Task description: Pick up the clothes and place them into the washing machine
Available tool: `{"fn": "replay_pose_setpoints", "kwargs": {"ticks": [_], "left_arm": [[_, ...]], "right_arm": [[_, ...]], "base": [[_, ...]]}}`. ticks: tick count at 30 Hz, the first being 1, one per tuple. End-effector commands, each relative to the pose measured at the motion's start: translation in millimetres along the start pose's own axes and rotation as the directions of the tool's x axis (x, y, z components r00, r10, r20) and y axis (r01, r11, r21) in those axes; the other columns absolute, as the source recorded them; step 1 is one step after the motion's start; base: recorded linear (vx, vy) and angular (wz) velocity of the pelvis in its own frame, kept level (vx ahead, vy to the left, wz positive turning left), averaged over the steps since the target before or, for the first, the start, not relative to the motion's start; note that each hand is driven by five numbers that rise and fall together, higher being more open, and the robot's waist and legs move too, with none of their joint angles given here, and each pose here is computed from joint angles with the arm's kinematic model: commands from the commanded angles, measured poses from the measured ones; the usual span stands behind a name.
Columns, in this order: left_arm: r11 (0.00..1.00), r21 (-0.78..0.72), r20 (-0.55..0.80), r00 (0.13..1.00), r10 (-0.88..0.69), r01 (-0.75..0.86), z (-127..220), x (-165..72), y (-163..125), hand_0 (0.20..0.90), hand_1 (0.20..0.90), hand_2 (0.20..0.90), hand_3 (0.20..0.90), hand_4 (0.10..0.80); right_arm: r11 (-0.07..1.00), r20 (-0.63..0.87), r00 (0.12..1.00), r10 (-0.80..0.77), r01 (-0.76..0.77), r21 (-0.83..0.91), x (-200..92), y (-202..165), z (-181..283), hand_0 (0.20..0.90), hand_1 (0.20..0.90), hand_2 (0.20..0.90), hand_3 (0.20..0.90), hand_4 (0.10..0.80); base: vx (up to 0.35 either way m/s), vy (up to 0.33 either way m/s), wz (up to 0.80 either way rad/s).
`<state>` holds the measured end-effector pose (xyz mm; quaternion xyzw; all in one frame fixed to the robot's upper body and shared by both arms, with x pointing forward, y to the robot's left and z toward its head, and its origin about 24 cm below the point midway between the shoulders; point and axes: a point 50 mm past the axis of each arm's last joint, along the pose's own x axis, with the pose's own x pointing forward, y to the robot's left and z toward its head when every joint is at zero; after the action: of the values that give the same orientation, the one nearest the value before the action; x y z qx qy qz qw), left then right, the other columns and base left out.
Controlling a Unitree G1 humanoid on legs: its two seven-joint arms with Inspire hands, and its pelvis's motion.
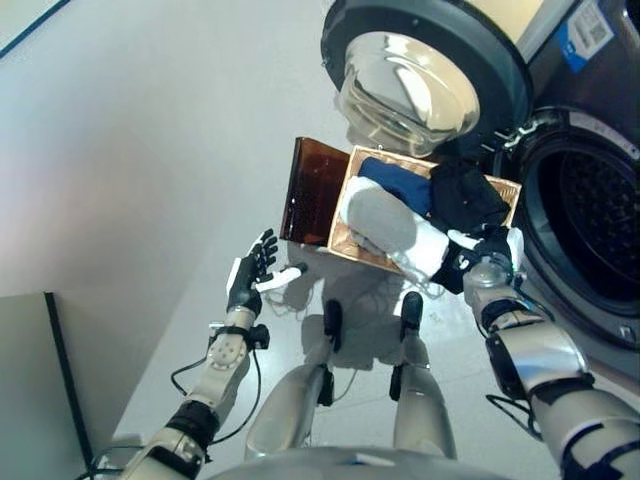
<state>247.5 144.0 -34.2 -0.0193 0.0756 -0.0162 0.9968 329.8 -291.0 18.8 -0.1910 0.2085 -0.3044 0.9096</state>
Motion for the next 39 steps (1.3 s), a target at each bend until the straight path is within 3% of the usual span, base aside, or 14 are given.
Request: {"fn": "replay_pose_setpoints", "kwargs": {"ticks": [1,12,21,27,31,39], "left_arm": [[0.999,-0.007,0.063,0.997,0.048,-0.047,6.9,0.6,12.1,0.9,0.9,0.9,0.9,0.8],[0.987,-0.036,0.037,0.987,0.158,-0.157,1.3,-2.3,35.5,0.9,0.9,0.9,0.9,0.8],[0.969,-0.047,0.041,0.969,0.243,-0.241,0.3,-6.9,53.9,0.9,0.9,0.9,0.9,0.8],[0.969,-0.055,0.043,0.969,0.243,-0.24,0.0,-5.8,51.4,0.9,0.9,0.9,0.9,0.8],[0.967,-0.059,0.046,0.967,0.251,-0.248,-0.2,-5.9,50.3,0.9,0.9,0.9,0.9,0.8],[0.963,-0.062,0.039,0.964,0.265,-0.262,-3.5,-7.6,46.5,0.9,0.9,0.9,0.9,0.8]], "right_arm": [[0.996,0.091,0.995,-0.032,0.025,0.084,1.5,-4.6,14.4,0.2,0.2,0.2,0.2,0.3],[0.965,0.131,0.991,-0.022,-0.013,0.262,-6.9,-8.7,-4.5,0.2,0.2,0.2,0.2,0.3],[0.803,0.31,0.948,-0.078,-0.125,0.582,-34.3,-15.9,10.3,0.2,0.2,0.2,0.2,0.3],[0.708,0.35,0.926,-0.143,-0.152,0.69,-42.2,-22.5,22.1,0.2,0.2,0.2,0.2,0.3],[0.635,0.326,0.925,-0.197,-0.133,0.761,-49.4,-21.7,19.6,0.2,0.2,0.2,0.2,0.3],[0.451,0.069,0.972,-0.223,0.04,0.892,-51.6,-1.4,-10.6,0.2,0.2,0.2,0.2,0.3]], "base": [[0.045,-0.039,-0.01],[0.038,-0.04,-0.01],[0.052,-0.02,-0.03],[0.033,-0.004,-0.03],[0.027,-0.004,-0.01],[0.0,0.0,0.0]]}}
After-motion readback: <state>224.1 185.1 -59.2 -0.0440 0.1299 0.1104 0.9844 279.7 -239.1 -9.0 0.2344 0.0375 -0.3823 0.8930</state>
